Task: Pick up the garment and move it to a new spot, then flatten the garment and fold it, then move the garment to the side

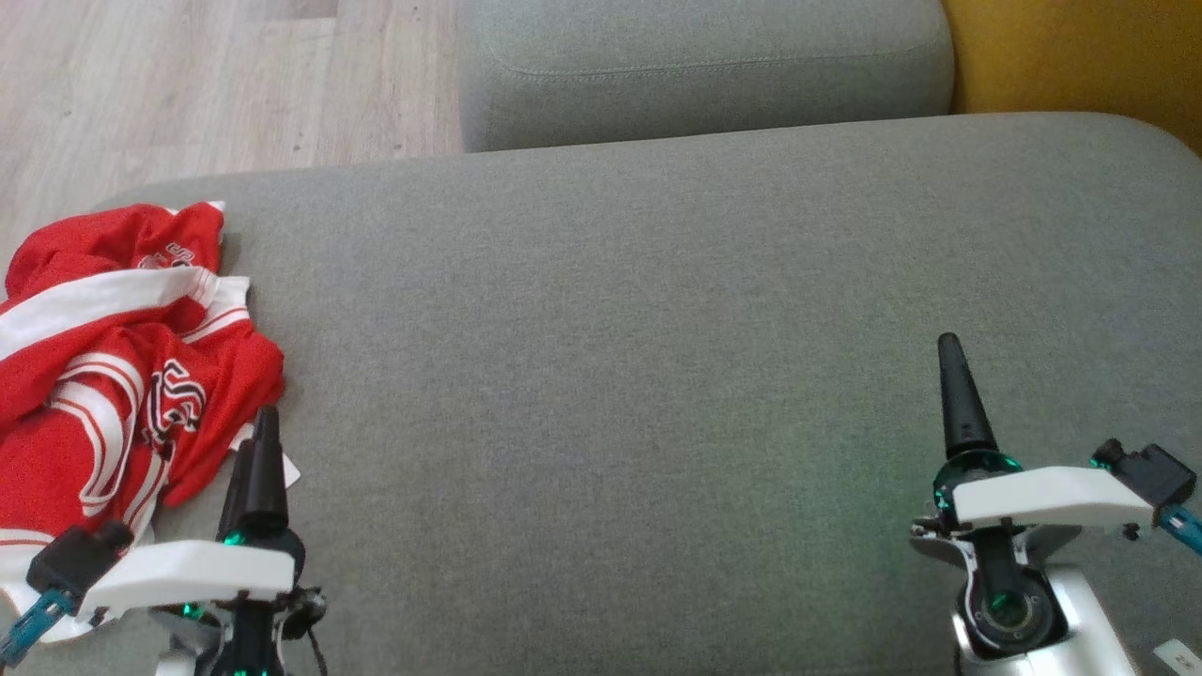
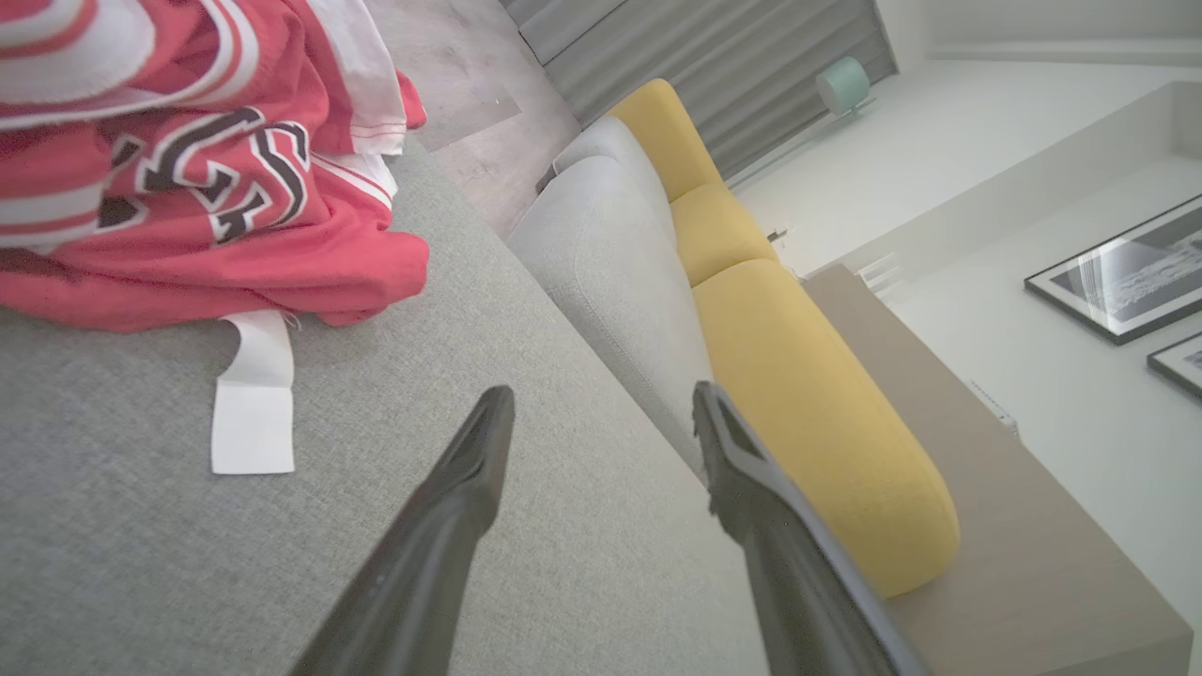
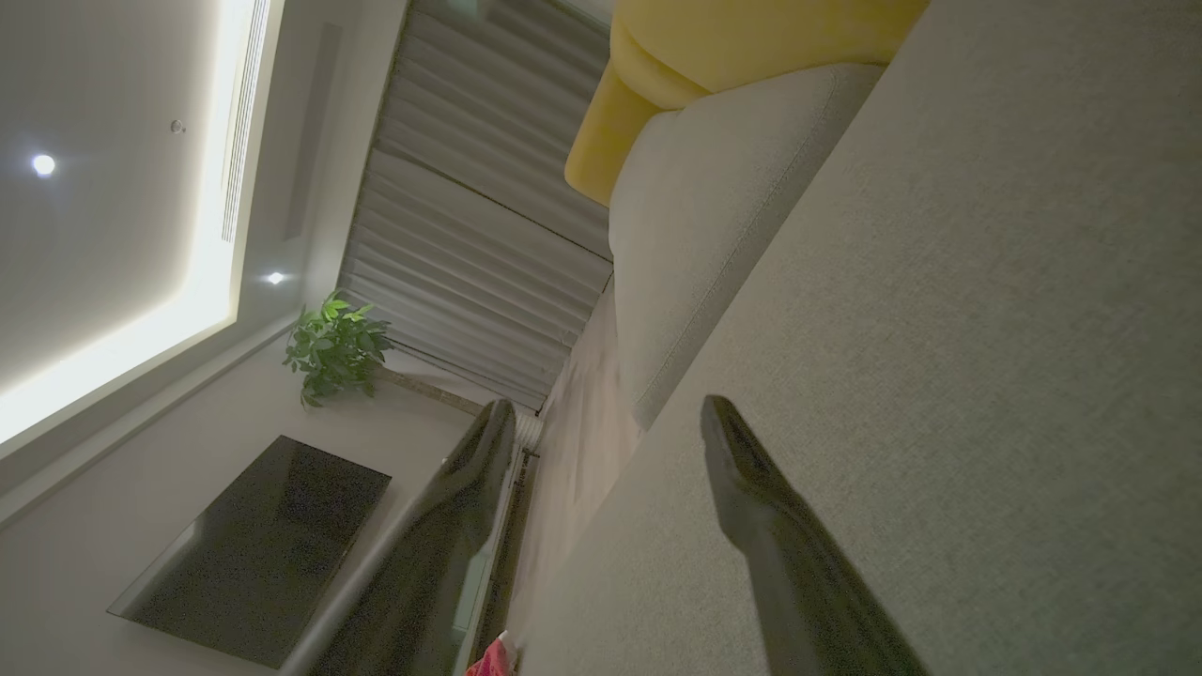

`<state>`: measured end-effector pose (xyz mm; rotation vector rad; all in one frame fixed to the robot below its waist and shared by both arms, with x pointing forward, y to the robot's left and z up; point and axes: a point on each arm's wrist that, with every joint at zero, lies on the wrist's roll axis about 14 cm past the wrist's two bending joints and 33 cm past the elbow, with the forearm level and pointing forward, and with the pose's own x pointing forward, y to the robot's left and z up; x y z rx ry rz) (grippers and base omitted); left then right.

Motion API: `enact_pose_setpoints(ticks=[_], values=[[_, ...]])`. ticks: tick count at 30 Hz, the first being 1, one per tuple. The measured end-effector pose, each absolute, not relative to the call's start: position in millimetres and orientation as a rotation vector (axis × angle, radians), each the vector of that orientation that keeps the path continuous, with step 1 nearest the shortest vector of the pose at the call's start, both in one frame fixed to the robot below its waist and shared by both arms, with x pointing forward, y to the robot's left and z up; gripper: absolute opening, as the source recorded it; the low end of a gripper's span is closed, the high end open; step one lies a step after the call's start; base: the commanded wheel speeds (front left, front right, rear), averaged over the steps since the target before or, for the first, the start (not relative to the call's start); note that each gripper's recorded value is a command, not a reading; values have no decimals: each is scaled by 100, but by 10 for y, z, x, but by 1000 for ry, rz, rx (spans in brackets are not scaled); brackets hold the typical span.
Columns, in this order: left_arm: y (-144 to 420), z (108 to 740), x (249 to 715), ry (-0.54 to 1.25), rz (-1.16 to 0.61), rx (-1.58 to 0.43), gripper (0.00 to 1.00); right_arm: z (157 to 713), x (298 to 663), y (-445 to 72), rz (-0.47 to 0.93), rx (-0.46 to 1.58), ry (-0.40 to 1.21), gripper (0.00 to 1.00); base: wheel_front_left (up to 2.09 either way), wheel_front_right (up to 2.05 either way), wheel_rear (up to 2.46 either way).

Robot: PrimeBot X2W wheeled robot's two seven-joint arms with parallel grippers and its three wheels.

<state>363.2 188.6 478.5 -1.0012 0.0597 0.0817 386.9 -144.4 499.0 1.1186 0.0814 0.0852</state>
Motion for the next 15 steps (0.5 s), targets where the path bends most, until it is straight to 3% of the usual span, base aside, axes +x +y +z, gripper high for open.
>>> enact_pose_setpoints(ticks=[15], values=[[1856,4833,3638,61,82,-677,100,5036,3861,-1347,137,809,57,100,0,0,0]])
